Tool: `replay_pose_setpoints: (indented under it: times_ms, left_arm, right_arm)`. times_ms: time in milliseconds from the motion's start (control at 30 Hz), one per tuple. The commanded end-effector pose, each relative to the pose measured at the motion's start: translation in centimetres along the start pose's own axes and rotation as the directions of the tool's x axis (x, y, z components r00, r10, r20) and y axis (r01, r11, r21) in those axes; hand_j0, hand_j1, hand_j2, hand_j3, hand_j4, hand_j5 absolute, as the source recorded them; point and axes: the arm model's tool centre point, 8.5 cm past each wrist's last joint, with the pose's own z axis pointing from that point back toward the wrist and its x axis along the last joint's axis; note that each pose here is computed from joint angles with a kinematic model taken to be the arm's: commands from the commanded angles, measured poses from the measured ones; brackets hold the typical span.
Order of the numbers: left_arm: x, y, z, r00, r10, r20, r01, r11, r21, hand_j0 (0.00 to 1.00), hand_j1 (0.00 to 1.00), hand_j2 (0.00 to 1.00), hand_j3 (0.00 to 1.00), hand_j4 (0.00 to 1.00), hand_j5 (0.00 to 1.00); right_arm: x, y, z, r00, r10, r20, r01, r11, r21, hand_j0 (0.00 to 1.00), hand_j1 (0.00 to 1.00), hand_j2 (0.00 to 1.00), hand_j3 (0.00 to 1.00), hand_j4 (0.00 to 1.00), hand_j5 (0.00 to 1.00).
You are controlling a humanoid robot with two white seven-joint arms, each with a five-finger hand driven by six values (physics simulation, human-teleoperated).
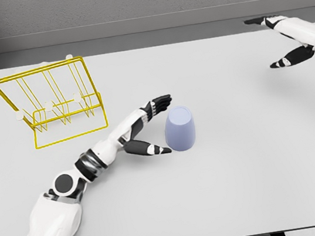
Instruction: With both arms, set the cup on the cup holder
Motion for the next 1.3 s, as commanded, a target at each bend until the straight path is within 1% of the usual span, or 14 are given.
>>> replay_pose_setpoints:
  times_ms: [0,33,100,200,300,333,500,633,733,767,800,833,967,1267]
  left_arm:
    - [-0.5,-0.4,-0.3,1.0,0.023,-0.001,-0.023,1.0,0.004,1.0,1.0,1.0,1.0,1.0,1.0]
    - [-0.4,-0.5,-0.4,1.0,0.025,0.001,-0.025,1.0,0.004,1.0,1.0,1.0,1.0,1.0,1.0]
    - [-0.5,-0.6,-0.5,1.0,0.019,-0.004,-0.019,1.0,0.0,1.0,1.0,1.0,1.0,1.0,1.0]
    - [-0.6,-0.7,-0.5,1.0,0.02,-0.005,-0.02,1.0,0.0,1.0,1.0,1.0,1.0,1.0,1.0]
    - [-0.6,-1.1,-0.9,1.0,0.029,0.0,-0.029,1.0,-0.002,1.0,1.0,1.0,1.0,1.0,1.0]
    - [-0.7,-1.5,-1.2,0.999,0.032,0.001,-0.032,0.999,-0.015,1.0,1.0,1.0,1.0,1.0,1.0]
    - [-0.6,-1.6,-1.2,0.999,0.033,0.002,-0.033,0.999,-0.016,1.0,1.0,1.0,1.0,1.0,1.0]
    - [-0.6,-1.6,-1.3,0.999,0.033,0.004,-0.033,0.999,-0.016,1.0,1.0,1.0,1.0,1.0,1.0]
    - [-0.6,-2.0,-1.7,0.999,0.045,0.01,-0.045,0.999,-0.016,1.0,1.0,1.0,1.0,1.0,1.0]
    - [-0.6,-2.0,-1.8,0.999,0.046,0.011,-0.046,0.999,-0.016,1.0,1.0,1.0,1.0,1.0,1.0]
    - [-0.7,-2.0,-1.7,0.999,0.047,0.007,-0.047,0.999,-0.015,1.0,1.0,1.0,1.0,1.0,1.0]
    - [-0.7,-1.5,-1.9,0.999,0.042,0.004,-0.042,0.999,-0.013,1.0,1.0,1.0,1.0,1.0,1.0]
    - [-0.8,-1.5,-1.9,0.999,0.045,0.001,-0.045,0.999,-0.012,1.0,1.0,1.0,1.0,1.0,1.0]
    - [-0.8,-2.4,-2.6,0.998,0.059,0.013,-0.059,0.998,-0.022,1.0,1.0,1.0,1.0,1.0,1.0]
  right_arm:
    - [-1.3,-0.9,1.7,0.997,0.056,-0.05,-0.057,0.998,-0.018,1.0,1.0,1.0,1.0,1.0,1.0]
    - [-1.7,-1.3,2.4,0.995,0.07,-0.067,-0.07,0.998,-0.006,1.0,1.0,1.0,1.0,1.0,1.0]
    - [-1.7,-0.7,2.3,0.996,0.065,-0.063,-0.065,0.998,0.006,1.0,1.0,1.0,1.0,1.0,1.0]
    - [-1.2,-0.4,1.6,0.997,0.059,-0.044,-0.059,0.998,0.004,1.0,1.0,1.0,1.0,1.0,1.0]
    - [-0.5,-0.5,1.1,0.998,0.06,-0.02,-0.06,0.998,-0.001,1.0,1.0,1.0,1.0,1.0,1.0]
    - [-0.4,-0.3,0.9,0.998,0.056,-0.015,-0.056,0.998,0.0,1.0,1.0,1.0,1.0,1.0,1.0]
    - [-0.5,-0.2,0.9,0.998,0.053,-0.02,-0.053,0.999,0.0,1.0,1.0,1.0,1.0,1.0,1.0]
    - [-0.2,0.2,0.4,0.999,0.044,-0.009,-0.044,0.999,-0.002,1.0,1.0,1.0,1.0,1.0,1.0]
    - [-0.4,0.1,0.6,0.999,0.042,-0.015,-0.042,0.999,-0.006,1.0,1.0,1.0,1.0,1.0,1.0]
    - [-0.3,0.2,0.4,0.999,0.04,-0.01,-0.04,0.999,-0.007,1.0,1.0,1.0,1.0,1.0,1.0]
    - [0.2,0.9,-0.5,1.0,0.025,0.008,-0.025,1.0,-0.007,1.0,1.0,1.0,1.0,1.0,1.0]
    - [0.4,1.1,-0.8,1.0,0.022,0.016,-0.022,1.0,-0.006,1.0,1.0,1.0,1.0,1.0,1.0]
    - [0.3,1.1,-0.7,1.0,0.022,0.014,-0.022,1.0,-0.005,1.0,1.0,1.0,1.0,1.0,1.0]
    - [0.3,1.1,-0.6,1.0,0.024,0.012,-0.024,1.0,-0.005,1.0,1.0,1.0,1.0,1.0,1.0]
